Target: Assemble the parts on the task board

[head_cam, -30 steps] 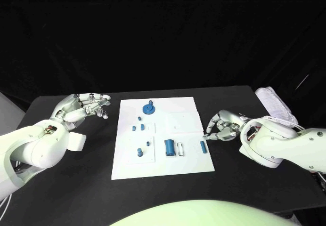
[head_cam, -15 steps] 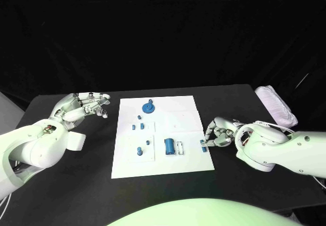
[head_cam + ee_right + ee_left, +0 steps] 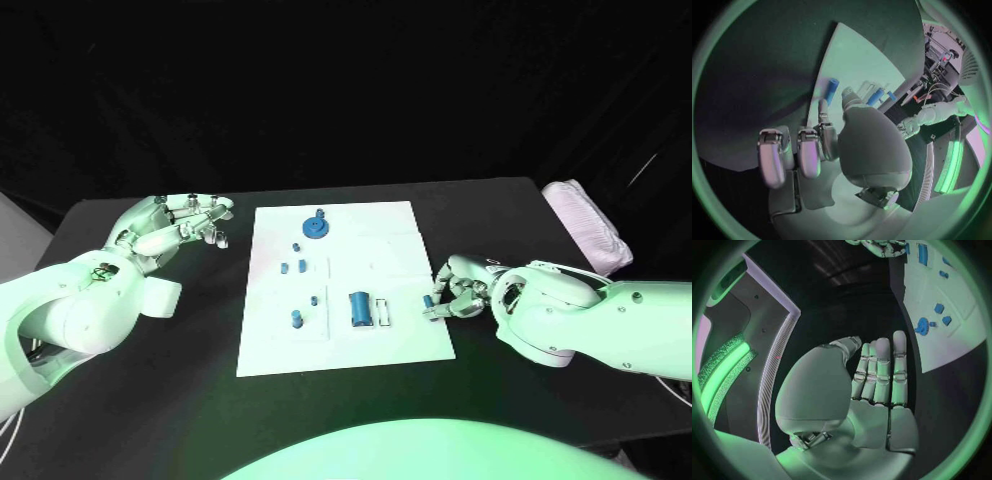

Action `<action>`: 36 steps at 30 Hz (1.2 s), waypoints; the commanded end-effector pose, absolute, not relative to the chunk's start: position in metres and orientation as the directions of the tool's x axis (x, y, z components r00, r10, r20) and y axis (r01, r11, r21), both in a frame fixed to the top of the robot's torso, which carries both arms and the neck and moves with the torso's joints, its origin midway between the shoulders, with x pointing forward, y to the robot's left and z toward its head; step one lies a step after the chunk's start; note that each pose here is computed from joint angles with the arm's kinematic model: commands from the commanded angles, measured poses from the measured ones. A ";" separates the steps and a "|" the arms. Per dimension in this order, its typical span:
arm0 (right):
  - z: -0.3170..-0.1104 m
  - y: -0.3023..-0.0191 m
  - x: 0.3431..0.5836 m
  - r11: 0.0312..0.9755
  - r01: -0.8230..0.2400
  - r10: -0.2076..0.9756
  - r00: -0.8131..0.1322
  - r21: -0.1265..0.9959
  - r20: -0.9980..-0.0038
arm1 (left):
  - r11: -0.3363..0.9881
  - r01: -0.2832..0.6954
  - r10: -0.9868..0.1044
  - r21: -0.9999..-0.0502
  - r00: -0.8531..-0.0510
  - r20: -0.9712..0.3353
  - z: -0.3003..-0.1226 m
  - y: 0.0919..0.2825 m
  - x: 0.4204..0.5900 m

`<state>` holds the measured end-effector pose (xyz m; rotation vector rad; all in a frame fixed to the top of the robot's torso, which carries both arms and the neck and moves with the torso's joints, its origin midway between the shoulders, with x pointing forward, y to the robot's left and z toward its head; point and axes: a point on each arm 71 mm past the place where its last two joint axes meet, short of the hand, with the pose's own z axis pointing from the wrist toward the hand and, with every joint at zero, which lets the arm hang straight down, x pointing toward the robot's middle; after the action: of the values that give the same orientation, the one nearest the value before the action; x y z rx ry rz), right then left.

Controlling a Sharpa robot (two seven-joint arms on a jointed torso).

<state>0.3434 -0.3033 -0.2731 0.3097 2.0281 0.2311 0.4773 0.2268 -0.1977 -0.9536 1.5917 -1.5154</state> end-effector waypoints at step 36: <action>-0.296 -0.269 0.343 0.970 0.028 0.226 -0.452 0.240 -0.863 | 0.021 -0.025 -0.885 -0.999 -0.466 -0.006 -0.197 0.225 0.477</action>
<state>0.3507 -0.2703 -0.2863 0.1925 1.9704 0.2528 0.4772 0.2278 -0.1977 -0.9549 1.5915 -1.5131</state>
